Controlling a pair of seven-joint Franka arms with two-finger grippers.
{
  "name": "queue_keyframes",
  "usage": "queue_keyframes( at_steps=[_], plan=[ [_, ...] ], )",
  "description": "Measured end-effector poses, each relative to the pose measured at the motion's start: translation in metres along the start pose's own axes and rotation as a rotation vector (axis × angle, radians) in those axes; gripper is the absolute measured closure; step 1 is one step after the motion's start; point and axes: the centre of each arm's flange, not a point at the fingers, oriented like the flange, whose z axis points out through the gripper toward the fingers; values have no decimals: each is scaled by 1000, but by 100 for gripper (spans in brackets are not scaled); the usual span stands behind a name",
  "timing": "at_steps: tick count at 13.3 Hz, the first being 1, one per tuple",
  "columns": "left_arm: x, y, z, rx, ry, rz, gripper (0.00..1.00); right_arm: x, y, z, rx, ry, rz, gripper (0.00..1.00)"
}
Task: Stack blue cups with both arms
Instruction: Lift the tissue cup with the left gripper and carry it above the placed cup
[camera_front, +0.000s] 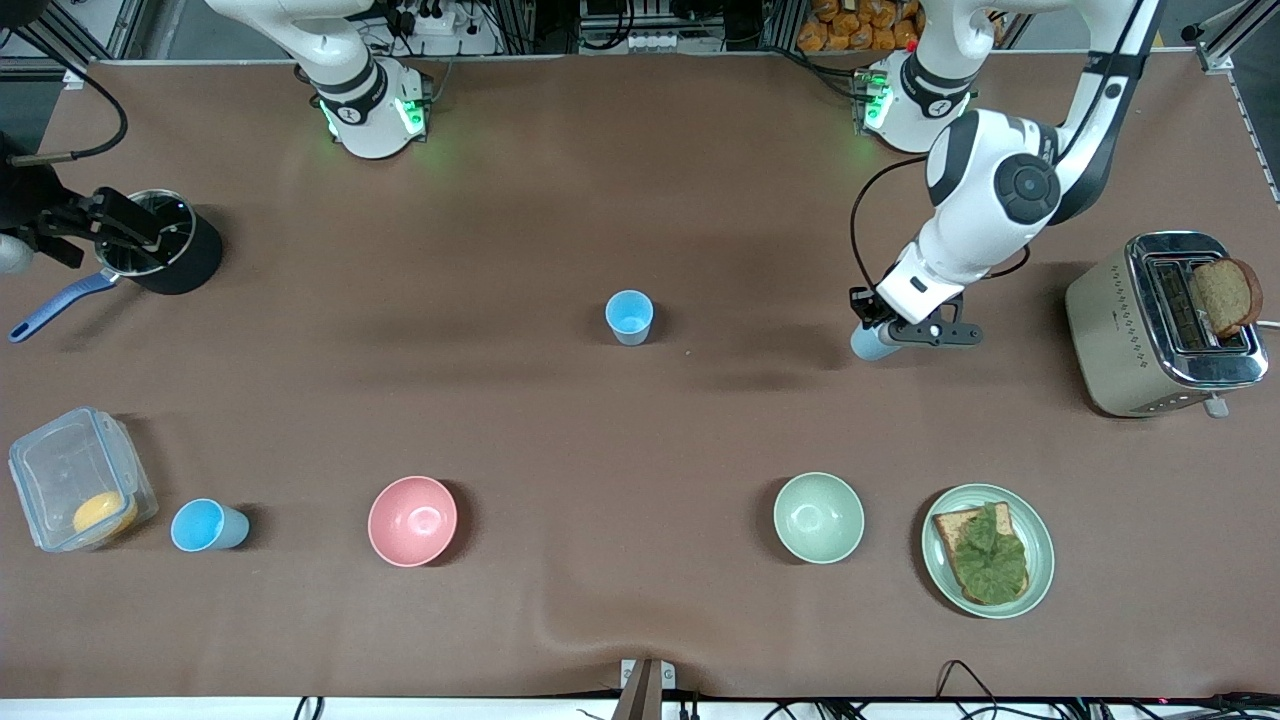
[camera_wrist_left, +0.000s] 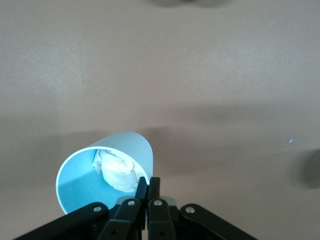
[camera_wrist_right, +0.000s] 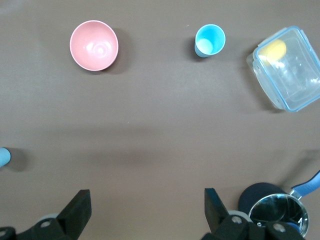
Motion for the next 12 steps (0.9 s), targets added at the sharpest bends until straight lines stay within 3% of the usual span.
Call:
queue_keyframes(
  at_steps=[2,7,10,12],
  plan=[
    [10,21,-25,-10,-2,-15,98,0,-2,-2,0,4,-16,0],
    [5,143,-99,-50,20,-25,98,0,0,-2,0,0,-17,0],
    [-10,216,-84,-49,-5,-53,98,-1,2,-2,1,-3,-14,0],
    [-12,254,-69,-9,-33,-68,98,-1,2,-2,1,-4,-13,0]
  ],
)
